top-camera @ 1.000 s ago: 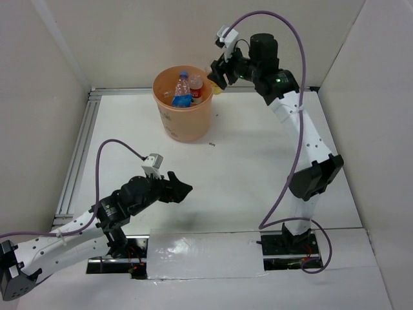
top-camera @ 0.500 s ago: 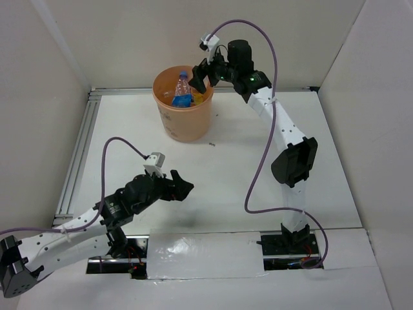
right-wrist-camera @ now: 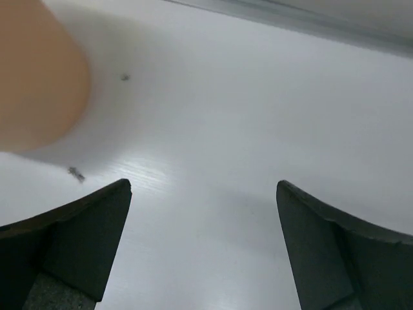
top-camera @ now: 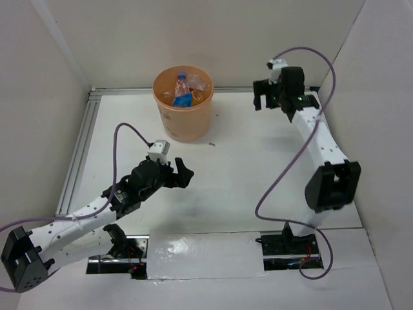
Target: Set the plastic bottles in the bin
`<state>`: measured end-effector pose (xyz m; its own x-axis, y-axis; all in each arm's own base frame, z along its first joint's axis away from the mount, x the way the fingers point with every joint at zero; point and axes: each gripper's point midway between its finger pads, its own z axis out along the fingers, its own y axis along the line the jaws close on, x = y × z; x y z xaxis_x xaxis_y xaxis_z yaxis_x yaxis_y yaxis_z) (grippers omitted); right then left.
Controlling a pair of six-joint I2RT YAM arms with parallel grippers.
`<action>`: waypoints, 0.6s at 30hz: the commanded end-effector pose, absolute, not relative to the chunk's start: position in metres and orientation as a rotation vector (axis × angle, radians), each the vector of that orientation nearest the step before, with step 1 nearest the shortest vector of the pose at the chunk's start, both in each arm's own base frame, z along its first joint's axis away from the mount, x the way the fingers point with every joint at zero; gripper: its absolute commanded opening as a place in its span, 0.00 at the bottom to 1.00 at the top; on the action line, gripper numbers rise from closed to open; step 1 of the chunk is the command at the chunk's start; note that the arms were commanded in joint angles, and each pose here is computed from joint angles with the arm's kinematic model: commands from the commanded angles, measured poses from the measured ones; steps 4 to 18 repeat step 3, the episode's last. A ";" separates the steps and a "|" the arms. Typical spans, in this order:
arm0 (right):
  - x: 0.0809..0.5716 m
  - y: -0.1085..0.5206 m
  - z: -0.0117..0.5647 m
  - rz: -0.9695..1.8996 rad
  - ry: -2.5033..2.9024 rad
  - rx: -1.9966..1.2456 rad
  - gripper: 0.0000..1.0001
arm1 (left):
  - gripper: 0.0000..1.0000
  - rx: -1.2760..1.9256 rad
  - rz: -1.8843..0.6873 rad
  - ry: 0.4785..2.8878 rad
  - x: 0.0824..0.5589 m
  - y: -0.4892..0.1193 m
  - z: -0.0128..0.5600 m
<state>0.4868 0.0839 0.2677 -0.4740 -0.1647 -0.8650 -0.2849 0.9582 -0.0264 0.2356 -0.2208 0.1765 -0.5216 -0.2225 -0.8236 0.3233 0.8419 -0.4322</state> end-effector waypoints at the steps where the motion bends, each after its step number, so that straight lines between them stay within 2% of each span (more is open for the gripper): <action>1: 0.438 0.048 0.280 0.025 2.026 -0.136 1.00 | 1.00 0.102 -0.712 1.938 0.250 -0.224 0.197; 2: 0.427 0.041 0.272 0.008 2.031 -0.138 1.00 | 1.00 0.108 -0.695 1.952 0.254 -0.222 0.192; 3: 0.410 0.033 0.239 0.009 2.087 -0.156 1.00 | 1.00 0.100 -0.679 1.951 0.259 -0.216 0.191; 18: 0.410 0.033 0.239 0.009 2.087 -0.156 1.00 | 1.00 0.100 -0.679 1.951 0.259 -0.216 0.191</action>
